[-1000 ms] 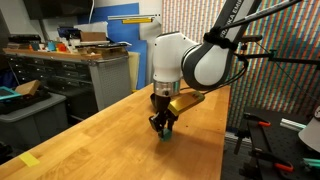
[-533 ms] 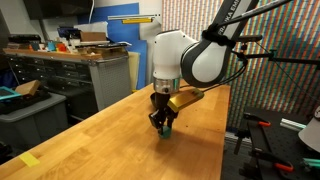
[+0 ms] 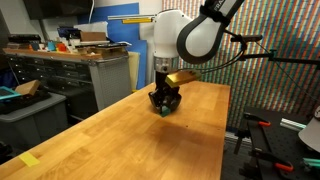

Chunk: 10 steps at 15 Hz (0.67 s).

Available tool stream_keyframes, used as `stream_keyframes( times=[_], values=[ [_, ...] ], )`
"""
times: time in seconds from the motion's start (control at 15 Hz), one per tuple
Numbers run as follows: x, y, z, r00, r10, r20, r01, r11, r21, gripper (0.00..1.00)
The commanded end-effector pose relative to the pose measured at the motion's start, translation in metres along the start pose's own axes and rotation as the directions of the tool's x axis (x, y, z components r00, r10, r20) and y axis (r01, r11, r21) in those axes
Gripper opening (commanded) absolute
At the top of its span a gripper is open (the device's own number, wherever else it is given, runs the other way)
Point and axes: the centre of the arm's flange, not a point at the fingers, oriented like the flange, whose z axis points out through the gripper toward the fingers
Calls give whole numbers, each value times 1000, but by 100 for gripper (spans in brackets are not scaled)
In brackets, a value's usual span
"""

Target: Put the block in the bowl

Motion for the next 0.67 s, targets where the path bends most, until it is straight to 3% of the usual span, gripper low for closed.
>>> stream_keyframes(
  times=[0.0,0.6],
  values=[
    [25,23,-30,999,50,-9,-50,999,-15,21],
    [84,97,-49,978,207,-4,-207,978,-33,21]
  ],
)
